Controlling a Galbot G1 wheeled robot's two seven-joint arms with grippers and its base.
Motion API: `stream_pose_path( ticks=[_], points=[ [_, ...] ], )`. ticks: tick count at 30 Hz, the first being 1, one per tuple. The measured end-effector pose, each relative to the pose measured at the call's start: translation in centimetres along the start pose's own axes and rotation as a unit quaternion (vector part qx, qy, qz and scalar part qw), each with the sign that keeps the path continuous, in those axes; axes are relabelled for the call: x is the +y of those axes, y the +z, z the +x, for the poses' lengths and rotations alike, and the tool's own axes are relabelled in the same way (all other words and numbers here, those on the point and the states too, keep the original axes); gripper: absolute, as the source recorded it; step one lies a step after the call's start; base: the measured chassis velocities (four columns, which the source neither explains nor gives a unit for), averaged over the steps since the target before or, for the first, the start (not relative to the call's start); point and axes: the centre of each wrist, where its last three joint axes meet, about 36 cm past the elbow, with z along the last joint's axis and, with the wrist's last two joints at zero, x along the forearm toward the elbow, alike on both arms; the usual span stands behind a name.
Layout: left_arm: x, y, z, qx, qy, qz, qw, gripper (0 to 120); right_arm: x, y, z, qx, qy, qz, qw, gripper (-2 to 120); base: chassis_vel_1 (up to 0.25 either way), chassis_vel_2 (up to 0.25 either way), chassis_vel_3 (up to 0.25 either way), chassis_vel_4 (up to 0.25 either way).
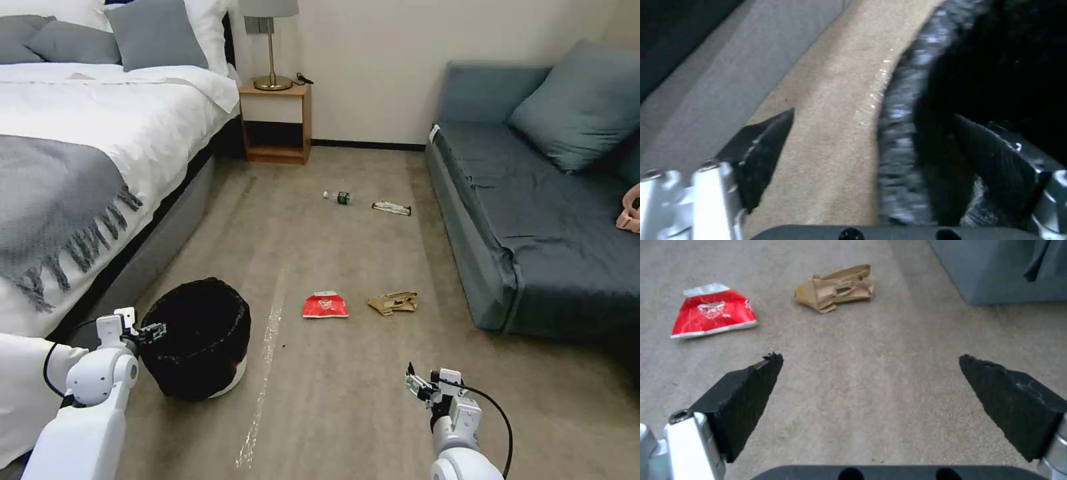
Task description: Pick up the trash bin, then pick up the garbage on the floor and place it into the trash bin.
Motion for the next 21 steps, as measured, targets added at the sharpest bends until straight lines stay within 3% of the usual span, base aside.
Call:
stream_pose_path(
  ticks=[8, 9, 14, 17, 21],
  points=[
    [-0.9, 0.3, 0.2, 0.009, 0.008, 0.0, 0.9999, 65, -0.3, -0.7, -0.3, -0.01, 0.0, -0.002, 1.0, 100, 0.0, 0.0, 0.0, 0.0],
    [-1.0, 0.3, 0.4, 0.009, 0.008, -0.001, 0.9999, 56, -0.4, -0.9, -0.4, -0.012, 0.0, -0.002, 1.0, 100, 0.0, 0.0, 0.0, 0.0],
    [-0.9, 0.4, 0.6, 0.009, 0.012, 0.002, 0.9999, 44, -0.4, -1.0, -0.5, -0.013, 0.006, -0.005, 1.0, 100, 0.0, 0.0, 0.0, 0.0],
    [-0.6, 0.5, 0.9, 0.008, 0.015, 0.008, 0.9998, 29, -0.2, -0.9, -0.6, -0.012, 0.008, -0.009, 1.0, 100, 0.0, 0.0, 0.0, 0.0],
    [-0.4, 0.8, 1.2, 0.002, 0.012, 0.006, 0.9999, 18, -0.1, -0.9, -0.6, -0.01, 0.006, -0.009, 1.0, 100, 0.0, 0.0, 0.0, 0.0]
  ],
)
